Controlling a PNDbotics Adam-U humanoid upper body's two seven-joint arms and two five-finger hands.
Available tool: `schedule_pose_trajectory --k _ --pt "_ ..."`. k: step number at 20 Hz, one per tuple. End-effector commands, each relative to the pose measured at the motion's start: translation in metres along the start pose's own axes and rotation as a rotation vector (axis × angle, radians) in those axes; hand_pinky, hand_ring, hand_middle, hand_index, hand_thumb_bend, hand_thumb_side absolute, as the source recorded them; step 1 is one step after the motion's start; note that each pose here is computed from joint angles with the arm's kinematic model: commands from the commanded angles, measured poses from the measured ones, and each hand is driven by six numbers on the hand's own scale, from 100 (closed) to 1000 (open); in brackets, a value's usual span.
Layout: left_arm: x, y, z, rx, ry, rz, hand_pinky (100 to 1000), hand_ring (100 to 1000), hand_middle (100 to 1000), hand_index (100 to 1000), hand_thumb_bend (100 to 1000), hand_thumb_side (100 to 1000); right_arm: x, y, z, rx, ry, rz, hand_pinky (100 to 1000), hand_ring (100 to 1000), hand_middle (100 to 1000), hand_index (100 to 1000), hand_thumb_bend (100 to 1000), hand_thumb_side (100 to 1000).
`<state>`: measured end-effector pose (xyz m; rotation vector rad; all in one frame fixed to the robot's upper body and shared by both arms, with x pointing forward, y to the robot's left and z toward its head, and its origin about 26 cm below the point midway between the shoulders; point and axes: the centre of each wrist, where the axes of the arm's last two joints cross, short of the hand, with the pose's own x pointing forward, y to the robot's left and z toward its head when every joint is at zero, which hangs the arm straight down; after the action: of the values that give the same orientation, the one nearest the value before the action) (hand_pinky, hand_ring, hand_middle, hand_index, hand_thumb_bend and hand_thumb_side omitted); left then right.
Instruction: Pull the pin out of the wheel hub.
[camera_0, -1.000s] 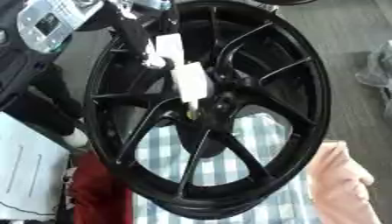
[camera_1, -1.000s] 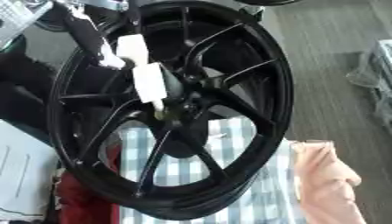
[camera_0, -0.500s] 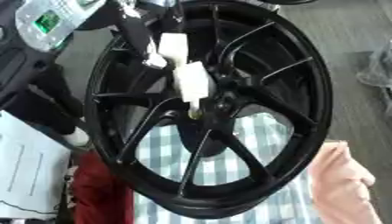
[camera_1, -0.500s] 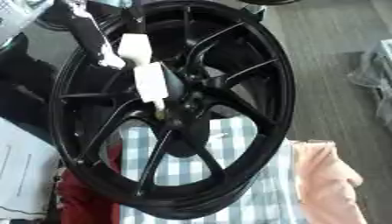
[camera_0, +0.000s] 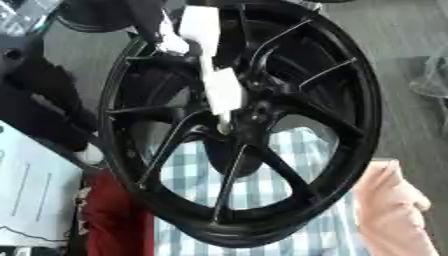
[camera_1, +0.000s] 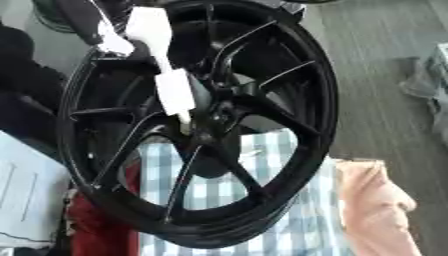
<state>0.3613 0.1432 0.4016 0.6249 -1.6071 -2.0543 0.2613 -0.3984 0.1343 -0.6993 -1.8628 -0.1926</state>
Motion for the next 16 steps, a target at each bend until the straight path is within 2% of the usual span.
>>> schedule_pose_trajectory --k 1,4,10,16 --pt "-0.009 0.020 0.044 0.144 0.045 0.023 818 706 558 347 100 264 0.007 -0.007 -0.004 -0.012 -0.028 0.026 728 626 588 816 100 524" --pt "-0.026 0.017 0.076 0.227 0.107 0.086 815 698 550 345 100 254 0.007 -0.009 -0.004 -0.023 -0.030 0.029 728 626 588 816 100 523" --pt "-0.071 -0.001 0.141 0.354 0.310 0.221 808 685 538 342 100 247 0.008 -0.012 -0.004 -0.053 -0.037 0.027 728 626 588 817 100 523" --pt "-0.104 -0.032 0.183 0.437 0.503 0.287 816 693 538 348 100 245 0.008 -0.014 -0.004 -0.072 -0.037 0.026 728 626 589 817 100 523"
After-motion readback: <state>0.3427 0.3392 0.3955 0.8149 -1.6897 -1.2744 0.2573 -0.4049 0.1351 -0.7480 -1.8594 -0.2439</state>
